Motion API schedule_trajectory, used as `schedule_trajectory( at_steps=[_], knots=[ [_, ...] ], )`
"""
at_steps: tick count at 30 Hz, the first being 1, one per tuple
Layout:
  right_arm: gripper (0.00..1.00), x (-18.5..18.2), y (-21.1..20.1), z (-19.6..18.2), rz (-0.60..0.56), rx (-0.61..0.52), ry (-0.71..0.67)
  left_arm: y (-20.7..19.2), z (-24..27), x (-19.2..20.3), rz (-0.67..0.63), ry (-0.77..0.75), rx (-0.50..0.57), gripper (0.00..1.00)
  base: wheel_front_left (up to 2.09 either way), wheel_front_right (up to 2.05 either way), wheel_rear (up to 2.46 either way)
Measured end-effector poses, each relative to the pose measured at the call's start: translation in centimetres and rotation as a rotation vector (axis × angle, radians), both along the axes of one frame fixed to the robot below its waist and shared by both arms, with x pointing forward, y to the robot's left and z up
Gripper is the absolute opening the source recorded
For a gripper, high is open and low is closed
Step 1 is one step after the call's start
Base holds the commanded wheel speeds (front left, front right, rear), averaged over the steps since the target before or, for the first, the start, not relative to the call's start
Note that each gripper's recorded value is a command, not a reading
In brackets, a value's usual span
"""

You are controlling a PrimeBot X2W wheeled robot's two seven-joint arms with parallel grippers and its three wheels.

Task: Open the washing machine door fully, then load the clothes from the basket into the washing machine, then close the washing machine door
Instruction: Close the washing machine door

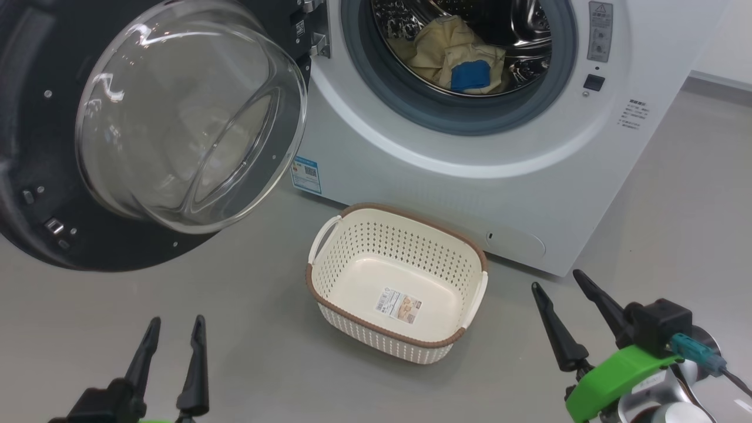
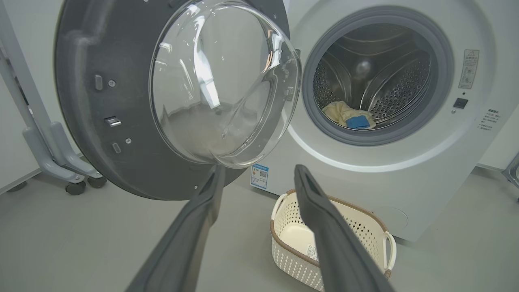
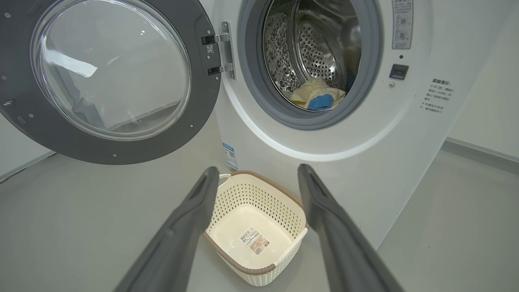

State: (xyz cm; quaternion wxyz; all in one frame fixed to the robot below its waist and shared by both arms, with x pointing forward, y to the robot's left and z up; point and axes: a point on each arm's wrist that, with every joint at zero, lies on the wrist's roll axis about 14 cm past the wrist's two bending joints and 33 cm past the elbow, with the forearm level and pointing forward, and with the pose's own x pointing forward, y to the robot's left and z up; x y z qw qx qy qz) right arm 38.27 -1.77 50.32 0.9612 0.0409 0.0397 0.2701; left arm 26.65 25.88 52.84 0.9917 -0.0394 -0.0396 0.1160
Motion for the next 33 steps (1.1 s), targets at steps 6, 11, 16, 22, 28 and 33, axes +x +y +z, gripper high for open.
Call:
schedule_trajectory(
  at_steps=[6,11,16,22,28,33],
  knots=[
    [1.00,0.1,-0.2,-0.1,-0.005,0.000,0.004,0.1,0.6,0.4,-0.003,-0.015,0.010,0.00,0.00,0.00,0.00],
    [1.00,0.3,-0.3,-0.2,-0.011,0.000,0.007,0.9,2.7,1.2,0.004,-0.074,0.036,0.00,0.00,0.00,0.00],
    [1.00,0.5,-0.3,-0.4,-0.011,-0.001,0.014,2.8,6.2,2.0,0.040,-0.172,0.061,0.00,0.00,0.00,0.00],
    [1.00,0.5,-0.4,-0.3,-0.013,-0.002,0.010,6.4,11.1,2.3,0.108,-0.312,0.020,0.00,0.00,0.00,0.00],
    [1.00,0.4,-0.6,-0.2,-0.020,-0.003,0.009,9.2,15.5,2.9,0.110,-0.436,-0.039,0.00,0.00,0.00,0.00],
    [1.00,0.3,-1.0,-0.2,-0.031,-0.003,0.008,12.0,17.5,4.0,0.089,-0.476,-0.121,0.00,0.00,0.00,0.00]
  ],
)
